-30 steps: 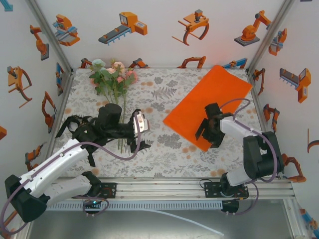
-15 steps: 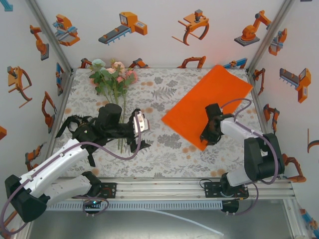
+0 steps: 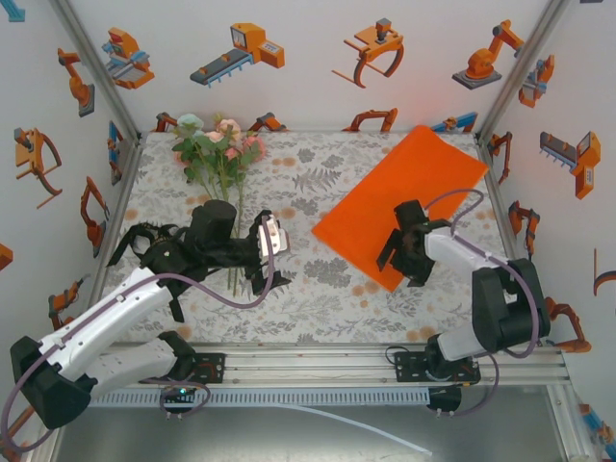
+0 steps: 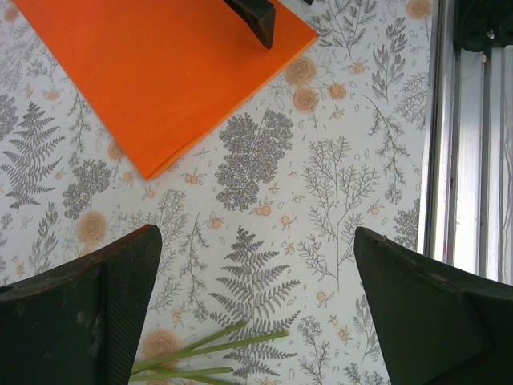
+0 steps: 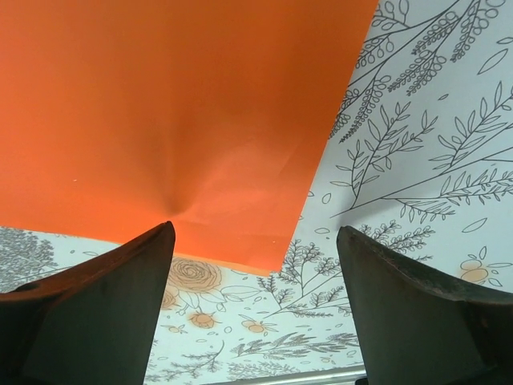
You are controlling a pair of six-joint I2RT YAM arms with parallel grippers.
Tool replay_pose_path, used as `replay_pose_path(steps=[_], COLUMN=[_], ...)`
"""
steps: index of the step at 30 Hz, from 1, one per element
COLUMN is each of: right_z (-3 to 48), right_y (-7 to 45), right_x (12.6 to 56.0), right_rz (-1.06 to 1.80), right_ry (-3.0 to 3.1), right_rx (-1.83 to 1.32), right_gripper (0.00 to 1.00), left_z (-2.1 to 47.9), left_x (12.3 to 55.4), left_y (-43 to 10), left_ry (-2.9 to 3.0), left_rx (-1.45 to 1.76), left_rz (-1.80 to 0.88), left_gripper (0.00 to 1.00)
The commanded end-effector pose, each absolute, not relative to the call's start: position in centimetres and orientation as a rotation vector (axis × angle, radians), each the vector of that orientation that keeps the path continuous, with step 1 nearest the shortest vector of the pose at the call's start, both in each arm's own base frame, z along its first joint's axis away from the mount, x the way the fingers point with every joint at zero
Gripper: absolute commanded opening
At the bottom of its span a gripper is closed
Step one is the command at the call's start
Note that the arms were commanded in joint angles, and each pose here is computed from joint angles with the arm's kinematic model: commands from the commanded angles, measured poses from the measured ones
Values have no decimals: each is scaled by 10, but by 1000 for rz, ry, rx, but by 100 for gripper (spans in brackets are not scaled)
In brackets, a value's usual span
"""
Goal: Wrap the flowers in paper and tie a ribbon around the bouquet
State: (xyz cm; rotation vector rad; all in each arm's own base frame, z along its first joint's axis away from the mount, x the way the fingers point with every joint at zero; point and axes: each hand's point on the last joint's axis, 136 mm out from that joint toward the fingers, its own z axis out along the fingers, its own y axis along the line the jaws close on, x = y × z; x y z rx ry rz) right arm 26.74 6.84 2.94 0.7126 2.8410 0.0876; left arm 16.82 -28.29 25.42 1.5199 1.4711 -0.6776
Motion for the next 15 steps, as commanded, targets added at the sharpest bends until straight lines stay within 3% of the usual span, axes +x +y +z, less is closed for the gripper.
replay_pose_path(steps=[1, 10, 15], right_z=[30, 23, 29], right_y=[67, 62, 59], right_x=[273, 275, 275], right_rz=[-19, -99, -100], right_ry=[2856, 2835, 2812], right_rx=[678, 657, 654], right_gripper=[74, 40, 32], left_z=[249, 247, 247], left_x=[166, 166, 166], left_y=[-284, -282, -283], left_ry=[1480, 1480, 1483], left_rx=[1546, 1551, 1552], left_rz=[-680, -661, -669], left_gripper=[97, 97, 97])
